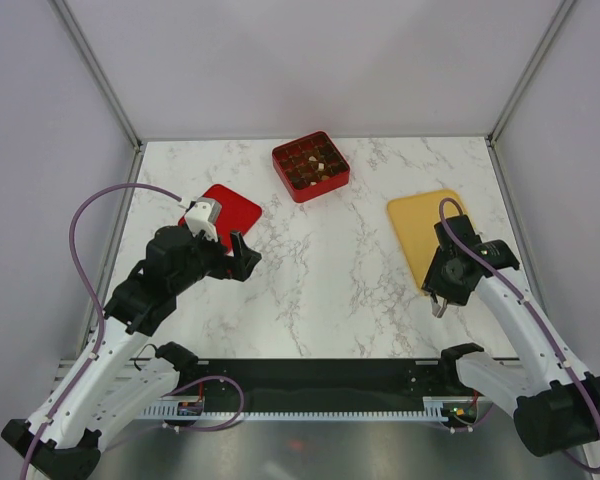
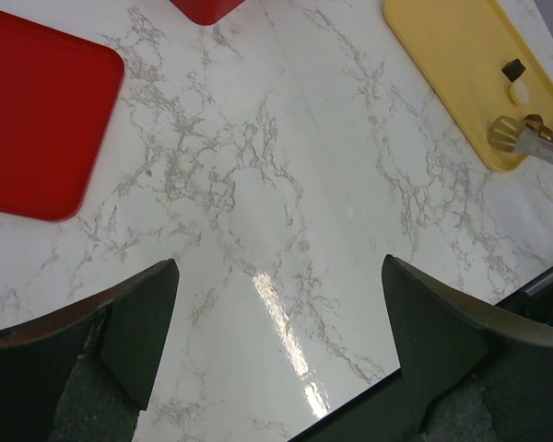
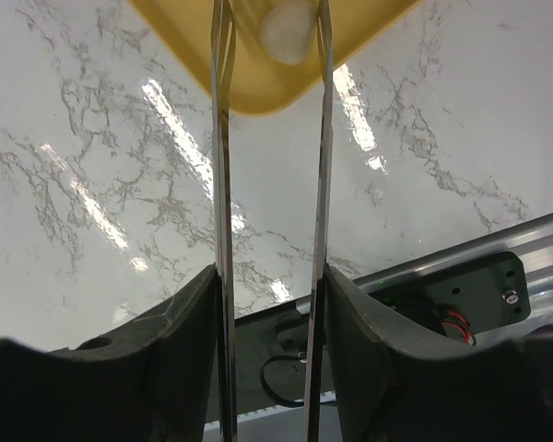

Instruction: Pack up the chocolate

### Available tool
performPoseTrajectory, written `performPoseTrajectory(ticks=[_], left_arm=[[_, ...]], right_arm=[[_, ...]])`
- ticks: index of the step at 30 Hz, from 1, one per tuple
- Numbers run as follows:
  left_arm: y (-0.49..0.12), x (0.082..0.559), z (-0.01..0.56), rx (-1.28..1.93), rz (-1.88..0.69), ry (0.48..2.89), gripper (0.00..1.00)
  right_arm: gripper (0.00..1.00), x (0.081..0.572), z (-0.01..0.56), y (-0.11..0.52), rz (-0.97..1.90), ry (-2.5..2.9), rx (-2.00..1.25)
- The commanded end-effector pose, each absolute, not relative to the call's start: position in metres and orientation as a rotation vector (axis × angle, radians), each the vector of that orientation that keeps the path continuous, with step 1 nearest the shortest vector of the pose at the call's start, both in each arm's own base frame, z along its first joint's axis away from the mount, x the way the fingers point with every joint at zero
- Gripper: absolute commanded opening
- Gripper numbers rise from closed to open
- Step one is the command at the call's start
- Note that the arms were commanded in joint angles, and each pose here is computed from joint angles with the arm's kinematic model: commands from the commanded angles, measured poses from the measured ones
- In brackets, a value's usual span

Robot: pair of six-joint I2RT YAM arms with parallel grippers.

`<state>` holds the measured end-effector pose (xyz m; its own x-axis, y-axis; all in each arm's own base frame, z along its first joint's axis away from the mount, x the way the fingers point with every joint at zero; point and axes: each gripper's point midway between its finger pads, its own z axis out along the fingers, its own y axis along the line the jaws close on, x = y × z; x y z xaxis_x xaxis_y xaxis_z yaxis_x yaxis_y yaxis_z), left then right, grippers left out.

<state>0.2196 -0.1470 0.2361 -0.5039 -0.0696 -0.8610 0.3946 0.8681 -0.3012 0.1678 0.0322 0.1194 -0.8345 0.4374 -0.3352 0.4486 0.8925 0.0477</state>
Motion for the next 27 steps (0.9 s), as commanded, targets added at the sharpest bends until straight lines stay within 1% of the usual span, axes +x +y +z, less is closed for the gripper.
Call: performPoseTrajectory(ticks=[1, 7, 15, 17, 18, 19, 27], left_arm=[[-0.148, 0.221, 0.244, 0.272, -0.574, 1.992, 1.00], [-0.147, 0.221, 0.243, 0.270, -0.571, 1.995, 1.00], [-0.148, 0.222, 0.243, 0.271, -0.570, 1.999, 1.00], [-0.148, 0.222, 0.241, 0.271, -0.568, 2.003, 1.00], [-0.148, 0.222, 0.242, 0.272, -0.568, 2.001, 1.00], [-0.148, 0.221, 0.242, 0.273, -0.570, 2.000, 1.00], [-0.150, 0.222, 0.242, 0.279, -0.577, 2.002, 1.00]], right_arm=[[0.54, 0.170, 0.119, 0.036, 0.000, 2.701, 0.687], [0.51, 0.176, 0.116, 0.042, 0.044, 2.693, 0.664], [0.45, 0.184, 0.121, 0.038, 0.000, 2.698, 0.629], [0.46, 0.183, 0.119, 0.038, -0.012, 2.715, 0.620], [0.49, 0.179, 0.118, 0.036, -0.027, 2.729, 0.622], [0.50, 0.178, 0.118, 0.035, -0.039, 2.733, 0.621], [0.50, 0.170, 0.126, 0.036, -0.008, 2.737, 0.590]])
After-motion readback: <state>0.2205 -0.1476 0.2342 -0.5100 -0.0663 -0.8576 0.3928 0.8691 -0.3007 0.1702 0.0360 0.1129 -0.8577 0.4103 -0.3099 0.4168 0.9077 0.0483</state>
